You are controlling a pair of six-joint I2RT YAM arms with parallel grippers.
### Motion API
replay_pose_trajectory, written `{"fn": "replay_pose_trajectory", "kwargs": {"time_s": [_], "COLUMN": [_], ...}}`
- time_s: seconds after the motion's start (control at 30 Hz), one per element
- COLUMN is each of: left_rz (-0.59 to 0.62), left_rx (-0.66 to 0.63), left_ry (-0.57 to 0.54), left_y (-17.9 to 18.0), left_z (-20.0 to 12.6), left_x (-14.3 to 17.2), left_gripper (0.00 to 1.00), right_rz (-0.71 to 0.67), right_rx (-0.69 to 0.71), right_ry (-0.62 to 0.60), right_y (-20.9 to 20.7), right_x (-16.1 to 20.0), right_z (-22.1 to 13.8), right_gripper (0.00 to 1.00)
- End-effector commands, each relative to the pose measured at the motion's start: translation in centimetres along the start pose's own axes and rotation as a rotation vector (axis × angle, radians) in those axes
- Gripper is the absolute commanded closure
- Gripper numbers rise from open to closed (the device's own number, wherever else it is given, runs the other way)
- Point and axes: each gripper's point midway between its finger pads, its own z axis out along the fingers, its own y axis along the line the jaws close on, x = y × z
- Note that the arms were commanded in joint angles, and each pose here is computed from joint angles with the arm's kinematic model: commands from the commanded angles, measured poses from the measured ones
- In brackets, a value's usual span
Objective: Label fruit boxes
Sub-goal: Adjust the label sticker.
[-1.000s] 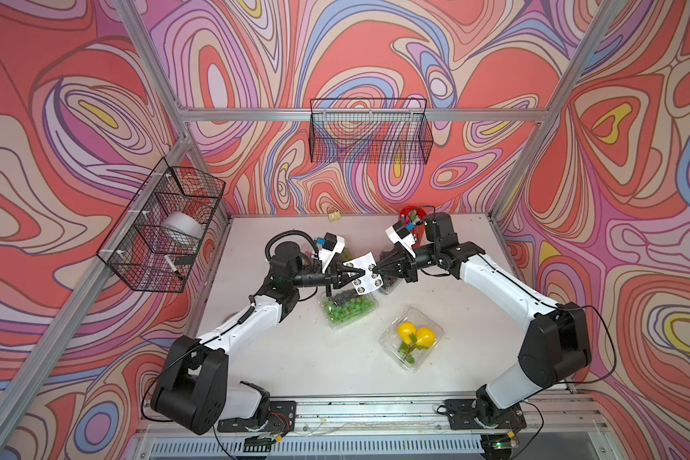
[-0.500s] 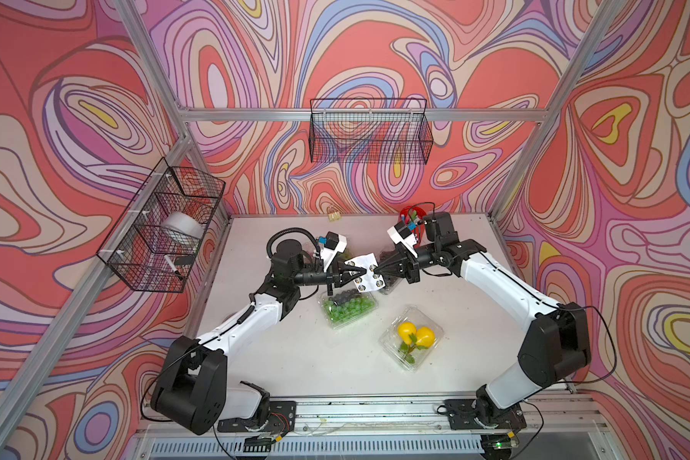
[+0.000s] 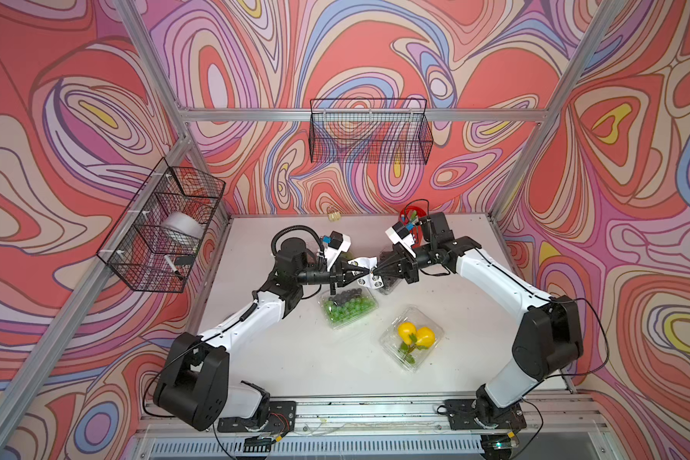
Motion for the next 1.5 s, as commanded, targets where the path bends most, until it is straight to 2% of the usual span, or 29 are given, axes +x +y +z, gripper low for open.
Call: {"fn": "replay_pose_trajectory", "kwargs": {"time_s": [0.0, 0.13, 0.4, 0.73, 0.87, 1.03, 1.2, 1.3, 1.47], "left_rz": [0.045, 0.049, 0.065, 0.059, 0.026, -0.059, -0.145, -0.176, -0.211], "left_rx": [-0.019, -0.061, -0.019, -0.041, -0.097, -0.227, -0.321, -0.361, -0.444], "left_ry": [-0.006, 0.016, 0.038, 0.028, 0.011, -0.053, -0.102, -0.116, -0.115], "left_y": [0.0, 0.6, -0.1, -0.3, 0.2, 1.6, 2.6, 3.0, 4.3], "left_z": [0.2, 0.2, 0.8, 0.7, 0.4, -0.5, -1.4, -1.8, -2.4], "left_x": [-1.1, -0.8, -0.9, -1.1, -1.2, -1.5, -1.7, -1.7, -1.5], "left_gripper": [1.00, 1.00, 1.00, 1.00, 1.00, 1.00, 1.00, 1.00, 1.00], "right_rz": [-0.002, -0.006, -0.012, -0.008, -0.012, -0.030, -0.063, -0.099, -0.240], "right_rx": [-0.025, -0.028, -0.007, 0.098, 0.154, 0.258, 0.486, 0.628, 0.700], "right_ry": [-0.004, 0.001, 0.013, 0.043, 0.031, 0.023, 0.039, 0.026, 0.056], "right_y": [0.5, 0.9, 0.0, -1.3, -1.7, -2.3, -4.3, -5.2, -4.2], "right_x": [-0.1, 0.1, 0.1, 0.3, -0.1, -1.2, -1.7, -2.9, -3.8], "right_z": [0.1, 0.1, 0.2, -0.1, -0.6, -1.5, -3.2, -4.7, -4.2], "right_gripper": [1.00, 1.00, 1.00, 1.00, 0.92, 0.81, 0.72, 0.71, 0.71]}}
